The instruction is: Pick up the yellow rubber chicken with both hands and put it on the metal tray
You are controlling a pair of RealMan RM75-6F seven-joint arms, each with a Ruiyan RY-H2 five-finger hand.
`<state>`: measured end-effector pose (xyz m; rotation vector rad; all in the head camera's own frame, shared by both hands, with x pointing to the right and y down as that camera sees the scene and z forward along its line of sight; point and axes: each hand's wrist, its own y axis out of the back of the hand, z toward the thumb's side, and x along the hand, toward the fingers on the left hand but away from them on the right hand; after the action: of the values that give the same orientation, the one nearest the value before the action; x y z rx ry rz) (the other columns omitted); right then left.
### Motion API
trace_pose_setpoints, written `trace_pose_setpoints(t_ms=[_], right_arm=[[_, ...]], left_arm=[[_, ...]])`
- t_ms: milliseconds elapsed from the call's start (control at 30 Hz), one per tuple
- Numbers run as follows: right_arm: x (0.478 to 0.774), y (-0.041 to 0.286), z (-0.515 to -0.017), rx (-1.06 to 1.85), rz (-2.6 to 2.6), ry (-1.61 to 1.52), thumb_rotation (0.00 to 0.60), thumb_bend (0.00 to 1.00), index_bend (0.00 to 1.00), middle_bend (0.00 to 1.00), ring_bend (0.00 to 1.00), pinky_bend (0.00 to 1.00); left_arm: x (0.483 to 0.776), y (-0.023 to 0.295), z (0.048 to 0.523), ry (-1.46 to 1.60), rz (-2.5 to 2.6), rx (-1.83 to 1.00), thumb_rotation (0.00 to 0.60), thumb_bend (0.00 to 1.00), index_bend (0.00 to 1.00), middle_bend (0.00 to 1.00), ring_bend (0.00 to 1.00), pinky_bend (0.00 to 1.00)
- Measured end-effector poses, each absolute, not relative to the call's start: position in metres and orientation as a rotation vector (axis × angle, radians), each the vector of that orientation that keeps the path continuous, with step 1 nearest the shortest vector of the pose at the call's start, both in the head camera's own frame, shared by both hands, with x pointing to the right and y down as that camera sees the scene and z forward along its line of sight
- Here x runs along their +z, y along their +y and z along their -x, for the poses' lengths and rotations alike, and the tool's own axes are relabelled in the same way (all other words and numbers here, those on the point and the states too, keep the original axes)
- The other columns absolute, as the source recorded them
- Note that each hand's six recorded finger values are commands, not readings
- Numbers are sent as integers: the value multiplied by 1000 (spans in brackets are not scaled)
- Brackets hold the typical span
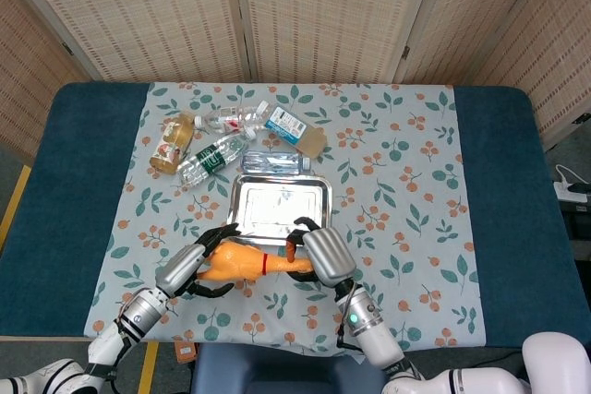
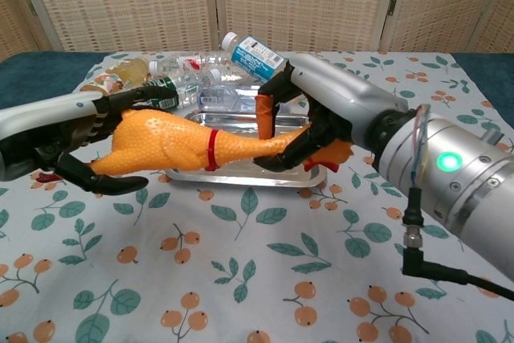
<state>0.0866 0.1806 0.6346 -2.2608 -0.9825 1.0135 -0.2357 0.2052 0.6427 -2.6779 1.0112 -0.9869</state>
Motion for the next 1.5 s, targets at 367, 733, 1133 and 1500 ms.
trace_pose_setpoints(t_ms=[367,733,1133,1500], right_arm=[[646,165,-96,1010,2248,-1087,600,321,883,548,634,842],[656,138,-107,981,2188,-1216,600,321,885,551,634,821],[705,118,-114,1074,2104,-1226,600,314,797,558,508,580],[758,121,-114,1093,2141,-984,600,237,200,178,91,222]], left_arm=[[606,145,270,1290,2439,-791,600,274,0,0,0,0],[612,130,332,1266,2268,-1008,600,267,0,0,0,0],[629,134,343,1204,2271,-1098,600,266,0,0,0,0],[647,127,343,1165,2282,-1180,600,267,0,0,0,0]])
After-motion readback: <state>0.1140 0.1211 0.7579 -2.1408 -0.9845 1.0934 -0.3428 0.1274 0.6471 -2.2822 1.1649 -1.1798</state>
